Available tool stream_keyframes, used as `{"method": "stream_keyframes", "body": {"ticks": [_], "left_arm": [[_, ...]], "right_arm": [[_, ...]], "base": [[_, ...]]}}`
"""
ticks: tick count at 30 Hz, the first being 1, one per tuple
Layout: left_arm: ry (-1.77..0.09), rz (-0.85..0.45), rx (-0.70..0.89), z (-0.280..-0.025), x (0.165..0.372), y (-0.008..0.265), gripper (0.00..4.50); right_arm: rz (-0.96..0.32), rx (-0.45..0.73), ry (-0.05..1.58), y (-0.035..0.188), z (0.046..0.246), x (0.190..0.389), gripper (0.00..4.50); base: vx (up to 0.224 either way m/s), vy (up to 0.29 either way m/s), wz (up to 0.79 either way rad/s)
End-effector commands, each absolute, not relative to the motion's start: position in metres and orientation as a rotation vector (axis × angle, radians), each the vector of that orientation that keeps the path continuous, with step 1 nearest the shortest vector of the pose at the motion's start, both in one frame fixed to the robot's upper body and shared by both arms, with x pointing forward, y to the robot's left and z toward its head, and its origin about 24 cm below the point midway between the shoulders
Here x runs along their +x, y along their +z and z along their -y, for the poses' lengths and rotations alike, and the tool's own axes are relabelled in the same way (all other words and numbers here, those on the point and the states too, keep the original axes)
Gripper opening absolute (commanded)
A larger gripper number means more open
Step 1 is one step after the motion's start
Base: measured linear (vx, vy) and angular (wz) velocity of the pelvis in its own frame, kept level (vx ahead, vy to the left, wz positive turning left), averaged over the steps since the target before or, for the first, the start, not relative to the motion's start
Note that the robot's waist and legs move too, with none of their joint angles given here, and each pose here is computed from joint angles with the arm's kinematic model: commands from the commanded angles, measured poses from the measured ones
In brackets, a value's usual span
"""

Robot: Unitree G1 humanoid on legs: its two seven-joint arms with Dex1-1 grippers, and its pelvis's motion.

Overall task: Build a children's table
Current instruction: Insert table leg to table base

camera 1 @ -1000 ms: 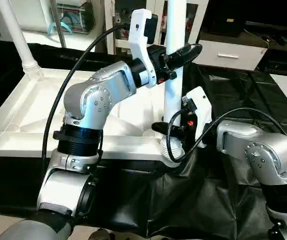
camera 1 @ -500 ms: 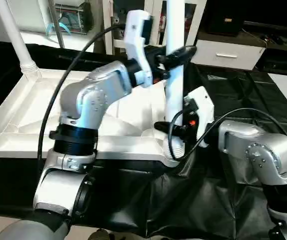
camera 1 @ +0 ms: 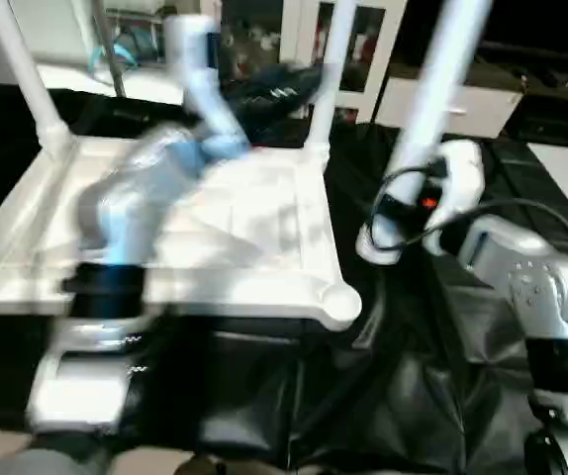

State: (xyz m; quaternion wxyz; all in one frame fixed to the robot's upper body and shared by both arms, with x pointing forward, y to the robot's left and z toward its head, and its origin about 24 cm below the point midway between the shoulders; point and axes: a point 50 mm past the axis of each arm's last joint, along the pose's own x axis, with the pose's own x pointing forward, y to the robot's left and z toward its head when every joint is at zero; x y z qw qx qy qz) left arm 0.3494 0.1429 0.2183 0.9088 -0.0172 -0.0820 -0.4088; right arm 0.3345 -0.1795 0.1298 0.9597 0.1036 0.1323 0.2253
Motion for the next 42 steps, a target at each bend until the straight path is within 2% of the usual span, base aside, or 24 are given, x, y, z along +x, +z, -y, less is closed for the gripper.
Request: {"method": "stream_keyframes", "body": {"ticks": [1,4,6,10,12,13,18,19,20,22,24,28,29,32,34,37,39,42], "left_arm": [[-0.913,0.083,0.121,-0.135,0.347,0.194,3.39],[-1.038,-0.056,0.334,-0.142,0.335,0.159,3.39],[-1.196,-0.192,0.451,-0.141,0.318,0.123,3.39],[-1.296,-0.256,0.487,-0.138,0.307,0.102,3.39],[-1.379,-0.284,0.467,-0.131,0.301,0.091,3.39],[-1.408,-0.289,0.453,-0.129,0.300,0.088,3.11],[-1.418,-0.298,0.499,-0.121,0.305,0.078,2.90],[-1.398,-0.294,0.524,-0.120,0.309,0.077,2.62],[-1.386,-0.302,0.571,-0.121,0.314,0.073,2.60],[-1.381,-0.305,0.597,-0.121,0.316,0.072,2.52],[-1.384,-0.313,0.617,-0.120,0.318,0.071,2.22],[-1.399,-0.330,0.632,-0.120,0.319,0.068,2.06],[-1.420,-0.345,0.635,-0.119,0.318,0.066,1.76],[-1.435,-0.353,0.637,-0.119,0.317,0.065,1.68],[-1.447,-0.356,0.649,-0.118,0.318,0.063,1.34],[-1.461,-0.366,0.666,-0.118,0.318,0.061,1.25],[-1.463,-0.375,0.686,-0.119,0.318,0.060,0.90],[-1.463,-0.382,0.707,-0.120,0.318,0.060,0.73]], "right_arm": [[-0.203,0.224,0.445,0.137,0.185,0.336,1.85],[-0.169,0.226,0.515,0.135,0.178,0.335,1.85],[-0.112,0.113,0.629,0.134,0.164,0.331,1.85],[-0.093,0.084,0.703,0.134,0.156,0.329,1.85],[-0.091,0.137,0.765,0.136,0.154,0.326,1.85],[-0.089,0.151,0.797,0.136,0.152,0.324,1.85],[-0.105,0.175,0.927,0.134,0.139,0.312,1.85],[-0.109,0.177,0.944,0.133,0.138,0.310,1.85],[-0.120,0.173,0.978,0.130,0.134,0.306,1.85],[-0.126,0.173,0.991,0.128,0.133,0.304,1.85],[-0.129,0.176,0.989,0.126,0.134,0.302,1.85],[-0.131,0.181,0.980,0.125,0.137,0.300,1.85],[-0.130,0.182,0.976,0.125,0.138,0.300,1.85],[-0.128,0.182,0.972,0.125,0.139,0.300,1.85],[-0.127,0.175,0.969,0.125,0.140,0.300,1.85],[-0.127,0.169,0.968,0.125,0.140,0.300,1.85],[-0.127,0.167,0.967,0.125,0.140,0.300,1.85],[-0.128,0.160,0.967,0.125,0.140,0.300,1.85]], "base": [[0.000,0.000,0.00],[0.000,0.000,0.00],[0.000,0.000,0.00],[0.000,0.000,0.00],[0.000,0.000,0.00],[0.000,0.000,0.00],[0.000,0.000,0.00],[0.000,0.000,0.00],[0.000,0.000,0.00],[0.000,0.000,0.00],[0.000,0.000,0.00],[0.000,0.000,0.00],[0.000,0.000,0.00],[0.000,0.000,0.00],[0.000,0.000,0.00],[0.000,0.000,0.00],[0.000,0.000,0.00],[0.000,0.000,0.00]]}}
